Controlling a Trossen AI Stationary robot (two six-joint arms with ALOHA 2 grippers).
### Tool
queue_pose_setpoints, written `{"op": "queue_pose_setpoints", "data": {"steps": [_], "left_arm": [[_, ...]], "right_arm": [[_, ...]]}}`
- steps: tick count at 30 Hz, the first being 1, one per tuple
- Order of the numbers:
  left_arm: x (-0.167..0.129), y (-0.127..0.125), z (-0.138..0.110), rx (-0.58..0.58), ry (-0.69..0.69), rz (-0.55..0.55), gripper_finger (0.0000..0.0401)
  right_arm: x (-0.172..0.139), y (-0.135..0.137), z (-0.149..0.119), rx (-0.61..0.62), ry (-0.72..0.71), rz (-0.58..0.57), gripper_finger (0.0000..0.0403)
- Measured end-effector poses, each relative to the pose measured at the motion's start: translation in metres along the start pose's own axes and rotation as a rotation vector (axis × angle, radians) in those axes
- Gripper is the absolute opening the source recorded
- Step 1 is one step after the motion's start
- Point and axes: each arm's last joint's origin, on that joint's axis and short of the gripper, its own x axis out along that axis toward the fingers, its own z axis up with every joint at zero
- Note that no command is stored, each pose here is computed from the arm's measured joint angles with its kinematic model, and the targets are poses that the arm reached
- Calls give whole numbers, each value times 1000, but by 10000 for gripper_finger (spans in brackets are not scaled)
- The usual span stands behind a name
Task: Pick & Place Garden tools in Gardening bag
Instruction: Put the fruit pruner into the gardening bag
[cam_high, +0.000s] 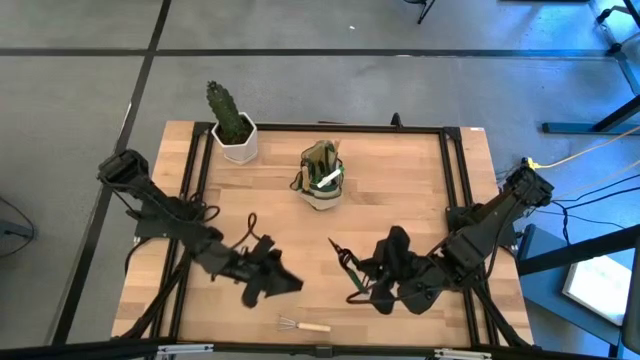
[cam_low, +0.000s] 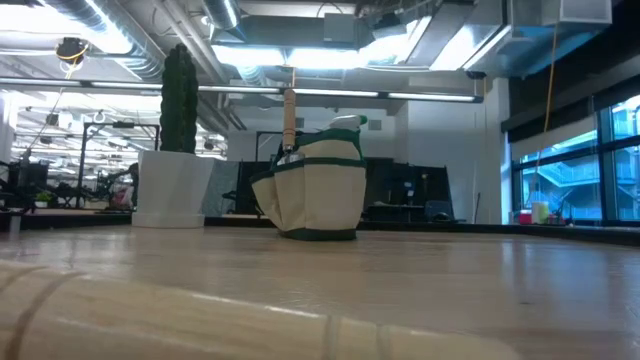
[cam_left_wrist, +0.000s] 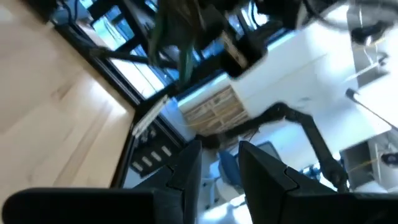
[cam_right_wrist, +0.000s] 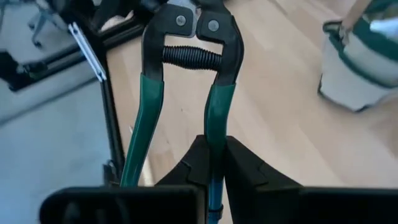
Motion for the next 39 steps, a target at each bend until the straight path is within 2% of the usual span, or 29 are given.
{"op": "queue_pose_setpoints", "data": {"steps": [5, 10, 14, 16, 19, 25, 27, 31, 34, 36, 39], "left_arm": [[12, 15, 25, -17, -11, 4, 102], [22, 26, 57, -11, -58, 7, 102], [20, 34, 86, -20, -130, 23, 102], [18, 37, 100, -24, -177, 31, 102], [15, 41, 117, -43, -235, 41, 102], [10, 51, 141, -58, -340, 85, 102], [11, 51, 149, -53, -350, 136, 99], [16, 38, 174, -4, -267, 324, 78], [16, 22, 195, 87, -198, 442, 57], [11, 8, 209, 162, -169, 470, 47], [4, -6, 231, 245, -95, 448, 38]], "right_arm": [[5, -4, 6, -117, 26, 13, 25], [8, 0, 13, -223, 52, 130, 25], [3, -2, 12, -309, 61, 144, 25], [-8, -18, 12, -340, 56, 141, 25], [-20, -47, 14, -303, -28, 199, 25], [-7, -102, -12, -170, -146, 368, 25], [-4, -119, -16, -151, -180, 420, 25], [-2, -147, -18, -146, -232, 510, 25], [-3, -161, -19, -161, -244, 561, 25], [0, -168, -20, -165, -225, 586, 25], [1, -177, -15, -168, -192, 685, 25]]}}
